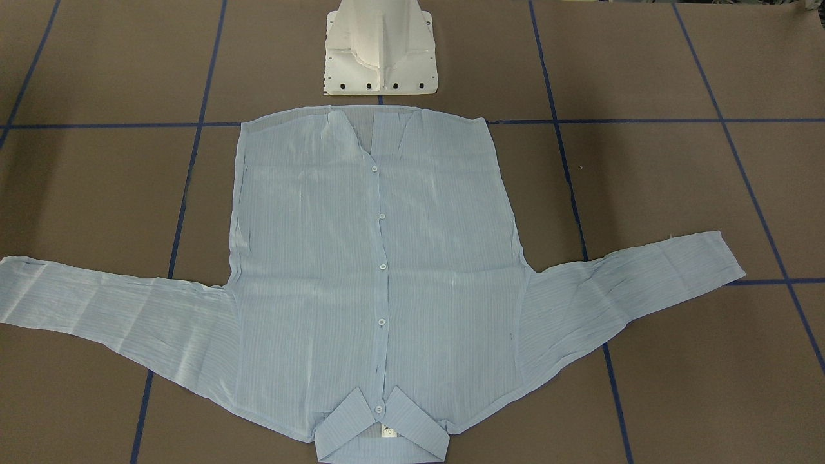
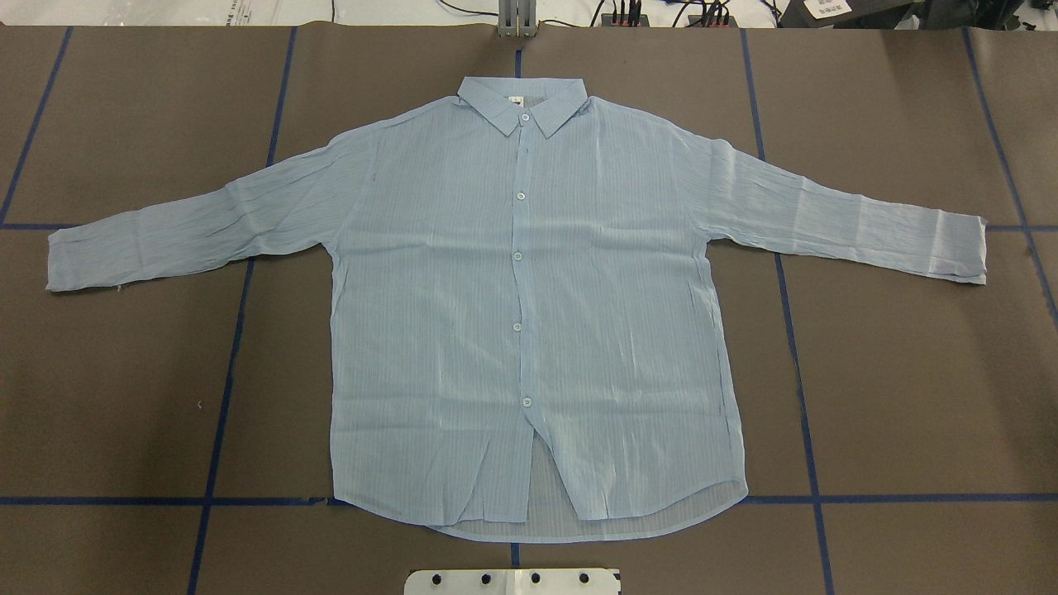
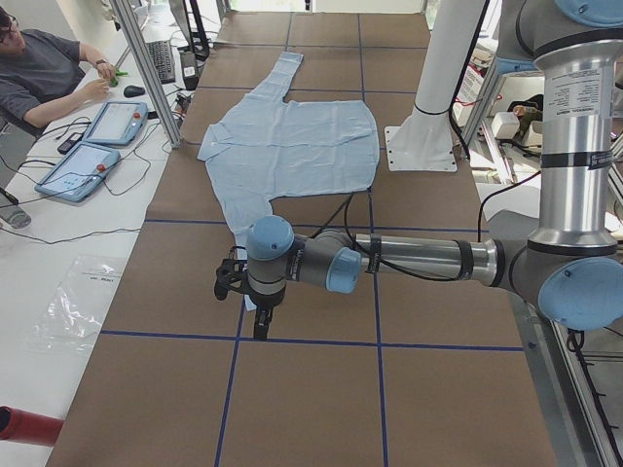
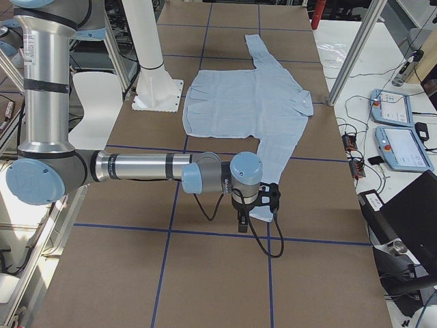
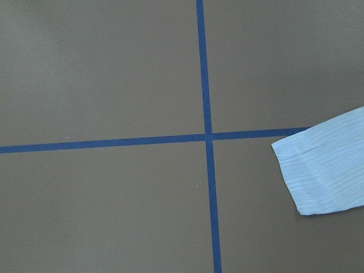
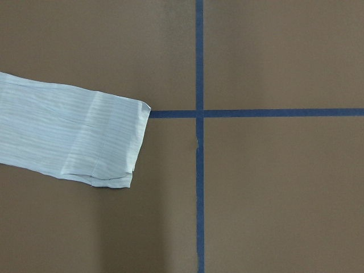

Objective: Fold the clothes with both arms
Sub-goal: 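Move the right gripper toward the cuff of the sleeve nearest it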

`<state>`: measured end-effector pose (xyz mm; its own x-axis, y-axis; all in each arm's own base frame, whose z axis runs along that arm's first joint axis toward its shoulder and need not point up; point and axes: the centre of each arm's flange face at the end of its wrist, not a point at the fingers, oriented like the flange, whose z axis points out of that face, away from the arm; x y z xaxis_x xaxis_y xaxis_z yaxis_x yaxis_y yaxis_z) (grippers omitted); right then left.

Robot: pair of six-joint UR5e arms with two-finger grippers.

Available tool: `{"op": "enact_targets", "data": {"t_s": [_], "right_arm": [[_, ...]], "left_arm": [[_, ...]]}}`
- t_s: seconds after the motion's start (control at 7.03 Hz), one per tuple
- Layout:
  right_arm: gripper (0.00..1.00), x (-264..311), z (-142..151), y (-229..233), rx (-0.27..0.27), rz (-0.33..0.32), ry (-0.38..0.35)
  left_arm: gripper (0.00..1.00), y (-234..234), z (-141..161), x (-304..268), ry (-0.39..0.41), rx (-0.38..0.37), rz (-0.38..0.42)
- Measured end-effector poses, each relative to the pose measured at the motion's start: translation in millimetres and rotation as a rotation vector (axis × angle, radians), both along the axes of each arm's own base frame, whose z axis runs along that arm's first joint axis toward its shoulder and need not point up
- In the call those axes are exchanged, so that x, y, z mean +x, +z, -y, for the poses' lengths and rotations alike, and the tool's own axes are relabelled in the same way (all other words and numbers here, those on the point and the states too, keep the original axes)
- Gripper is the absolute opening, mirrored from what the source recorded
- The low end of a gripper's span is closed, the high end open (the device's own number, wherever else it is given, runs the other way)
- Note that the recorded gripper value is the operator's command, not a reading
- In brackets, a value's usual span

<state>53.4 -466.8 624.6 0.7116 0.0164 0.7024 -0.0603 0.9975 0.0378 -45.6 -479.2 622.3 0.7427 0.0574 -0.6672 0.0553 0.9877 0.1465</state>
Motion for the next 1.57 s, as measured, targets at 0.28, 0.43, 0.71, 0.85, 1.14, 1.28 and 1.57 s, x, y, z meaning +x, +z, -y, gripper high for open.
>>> {"op": "enact_targets", "data": {"t_s": [0.28,0.43,0.71,0.85,1.14,1.28,1.57], "right_arm": [[1.0,1,0,-2,0.002,-0.01,0.004],[1.0,1,0,-1,0.0,-0.01,0.005],[1.0,0,0,0,-0.004,-0.005,0.005],[1.0,-1,3,-3,0.003,0.006,0.004],[1.0,-9,16,-6,0.04,0.028,-0.011],[1.0,-19,22,5,0.081,0.033,-0.025],[1.0,-65,38,33,0.164,0.056,-0.031]], "left_arm": [[0.99,0,0,0,-0.002,-0.001,0.0],[0.99,-1,1,0,-0.004,0.0,-0.001],[0.99,-10,9,2,-0.001,0.026,-0.006],[0.99,-20,17,6,0.005,0.063,-0.016],[0.99,-36,25,11,0.021,0.153,-0.059],[0.99,-37,30,12,0.025,0.18,-0.07],[0.99,-31,39,14,0.028,0.192,-0.075]]}}
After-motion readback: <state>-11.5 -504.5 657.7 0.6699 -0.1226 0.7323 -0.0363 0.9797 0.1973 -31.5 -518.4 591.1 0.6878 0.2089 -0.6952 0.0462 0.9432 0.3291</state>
